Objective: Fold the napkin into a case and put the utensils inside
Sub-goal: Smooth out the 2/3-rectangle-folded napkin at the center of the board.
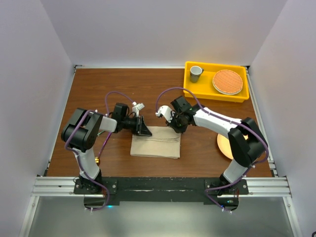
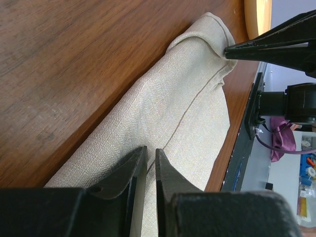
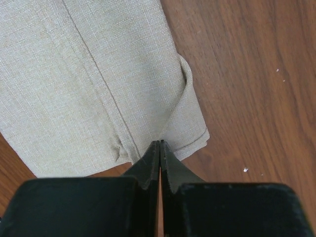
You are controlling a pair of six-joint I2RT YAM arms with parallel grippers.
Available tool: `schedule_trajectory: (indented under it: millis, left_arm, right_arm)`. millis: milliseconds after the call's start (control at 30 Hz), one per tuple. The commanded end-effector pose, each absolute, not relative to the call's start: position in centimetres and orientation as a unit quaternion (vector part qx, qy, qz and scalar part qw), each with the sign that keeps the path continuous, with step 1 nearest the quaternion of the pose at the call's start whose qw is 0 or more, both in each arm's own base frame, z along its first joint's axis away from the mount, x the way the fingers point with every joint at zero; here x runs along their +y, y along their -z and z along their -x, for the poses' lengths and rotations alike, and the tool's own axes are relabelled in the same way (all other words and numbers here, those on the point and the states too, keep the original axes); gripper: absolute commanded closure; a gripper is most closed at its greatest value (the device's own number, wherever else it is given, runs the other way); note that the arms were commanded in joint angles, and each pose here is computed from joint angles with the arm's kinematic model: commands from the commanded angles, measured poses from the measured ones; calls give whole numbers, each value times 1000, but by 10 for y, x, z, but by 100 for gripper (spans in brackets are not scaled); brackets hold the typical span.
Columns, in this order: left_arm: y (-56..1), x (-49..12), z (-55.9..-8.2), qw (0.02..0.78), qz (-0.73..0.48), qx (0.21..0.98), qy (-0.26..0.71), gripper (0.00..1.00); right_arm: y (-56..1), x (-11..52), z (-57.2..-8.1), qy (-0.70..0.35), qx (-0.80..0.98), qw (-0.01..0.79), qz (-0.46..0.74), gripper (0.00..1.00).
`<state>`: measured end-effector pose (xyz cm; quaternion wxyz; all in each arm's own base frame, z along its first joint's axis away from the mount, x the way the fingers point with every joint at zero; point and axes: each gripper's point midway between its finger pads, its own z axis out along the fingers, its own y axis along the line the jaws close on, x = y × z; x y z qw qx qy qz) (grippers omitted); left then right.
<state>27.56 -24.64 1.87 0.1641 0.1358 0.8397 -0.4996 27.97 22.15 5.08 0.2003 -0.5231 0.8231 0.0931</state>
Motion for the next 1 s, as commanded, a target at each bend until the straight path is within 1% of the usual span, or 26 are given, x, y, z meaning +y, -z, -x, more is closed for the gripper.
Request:
schedule_trajectory:
  millis: [0,133,333,467,500,533,600,633,700,767,833,867,967]
  left_arm:
    - [8,-235,-271,152,-111,869,458,82]
    - [9,-235,-271,151,-111,870,456,82]
    - [9,-235,-270,151,-114,869,457,81]
    - [12,-234,-268,148,-111,872,454,81]
    - [12,-234,-268,149,-111,872,453,81]
    - [11,-234,-268,149,-112,872,454,81]
    - [12,-234,-267,147,-111,872,453,81]
    - [12,-235,-266,147,-111,871,455,81]
    - [13,-236,-266,145,-109,872,456,81]
    - [13,-237,-266,146,-109,871,457,81]
    - [14,-237,-266,143,-107,871,458,81]
    - [13,-238,-266,144,-109,870,458,81]
    - [13,-237,-265,143,-110,871,458,81]
  right_arm:
    - [-48,220,-279,-93,822,204,523,100]
    - [-35,213,-266,-96,825,184,526,100]
    - [-26,212,-263,-99,830,178,520,100]
    - [-46,219,-267,-110,832,188,511,100]
    - [-61,225,-275,-115,830,205,506,100]
    - [-72,226,-275,-120,834,211,496,96]
    - [-94,231,-286,-122,835,235,482,92]
    - [-101,232,-287,-124,840,240,471,87]
    - [-109,231,-295,-121,845,250,456,82]
    - [-105,230,-298,-116,853,248,444,75]
    - [-95,227,-301,-105,863,239,432,73]
    - [-91,225,-301,-103,866,234,429,68]
    - [-80,223,-301,-100,875,219,421,64]
